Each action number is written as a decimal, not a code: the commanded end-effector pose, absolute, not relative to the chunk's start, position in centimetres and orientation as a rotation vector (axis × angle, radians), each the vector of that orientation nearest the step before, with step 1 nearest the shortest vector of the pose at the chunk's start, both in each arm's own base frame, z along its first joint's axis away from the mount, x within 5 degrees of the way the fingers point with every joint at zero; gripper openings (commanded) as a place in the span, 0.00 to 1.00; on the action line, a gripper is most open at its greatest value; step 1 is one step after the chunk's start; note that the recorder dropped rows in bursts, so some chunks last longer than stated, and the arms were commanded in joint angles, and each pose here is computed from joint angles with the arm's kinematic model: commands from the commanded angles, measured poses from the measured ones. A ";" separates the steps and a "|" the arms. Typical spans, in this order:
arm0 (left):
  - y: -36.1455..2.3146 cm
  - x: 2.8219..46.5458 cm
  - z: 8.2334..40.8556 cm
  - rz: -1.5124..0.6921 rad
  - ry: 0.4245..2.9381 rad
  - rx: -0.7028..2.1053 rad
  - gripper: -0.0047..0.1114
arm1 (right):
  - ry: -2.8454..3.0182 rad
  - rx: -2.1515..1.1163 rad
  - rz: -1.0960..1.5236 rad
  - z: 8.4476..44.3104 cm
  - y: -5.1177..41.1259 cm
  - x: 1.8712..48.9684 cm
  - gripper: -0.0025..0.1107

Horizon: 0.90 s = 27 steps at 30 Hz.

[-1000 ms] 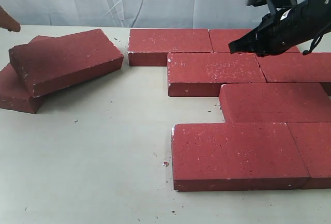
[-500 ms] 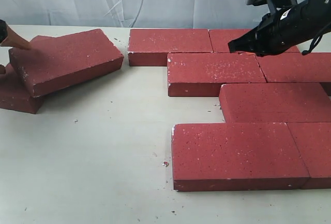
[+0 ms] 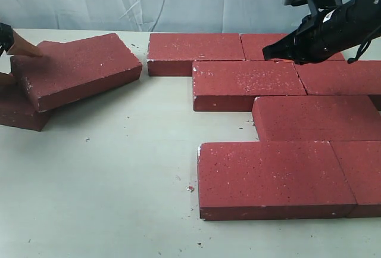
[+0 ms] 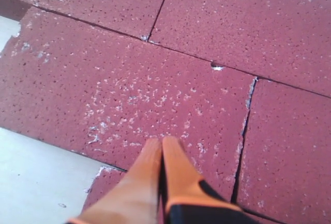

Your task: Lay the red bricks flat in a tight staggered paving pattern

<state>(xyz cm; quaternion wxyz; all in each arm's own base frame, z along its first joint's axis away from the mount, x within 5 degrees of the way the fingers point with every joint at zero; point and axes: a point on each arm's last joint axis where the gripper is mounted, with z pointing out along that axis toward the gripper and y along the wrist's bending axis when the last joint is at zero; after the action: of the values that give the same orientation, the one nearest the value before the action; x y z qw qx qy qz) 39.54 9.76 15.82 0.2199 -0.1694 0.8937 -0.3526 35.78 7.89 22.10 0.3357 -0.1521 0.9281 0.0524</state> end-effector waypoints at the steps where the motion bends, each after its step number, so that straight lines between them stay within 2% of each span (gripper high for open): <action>1: 9.2 39.6 15.6 -1.029 2.451 -0.450 0.76 | 2.408 -0.400 0.131 22.1 7.9 35.8 0.02; 6: 9.2 39.6 15.5 -1.034 2.450 -0.440 0.72 | 2.407 -0.396 0.135 22.1 7.9 35.9 0.02; 8: 9.2 39.6 15.5 -1.032 2.450 -0.441 0.65 | 2.407 -0.396 0.135 22.1 7.9 35.9 0.02; 16: 8.9 39.4 15.7 -1.078 2.457 -0.417 0.13 | 2.404 -0.395 0.134 22.1 7.9 35.9 0.02; 18: 8.7 39.3 15.9 -1.115 2.448 -0.389 0.04 | 2.404 -0.395 0.134 22.1 7.9 35.9 0.02; 24: 7.3 39.1 18.9 -1.372 2.256 -0.230 0.04 | 2.401 -0.394 0.134 22.1 7.9 35.9 0.02; 27: 7.3 39.2 19.8 -1.364 2.193 -0.203 0.04 | 2.404 -0.397 0.132 22.1 7.9 35.9 0.02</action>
<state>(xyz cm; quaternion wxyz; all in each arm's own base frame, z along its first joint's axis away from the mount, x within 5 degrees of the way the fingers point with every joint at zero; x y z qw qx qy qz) 39.19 7.77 18.21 0.2419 -0.0935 0.8347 -0.4859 35.87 7.89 22.17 0.3412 -0.1512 0.9263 0.0517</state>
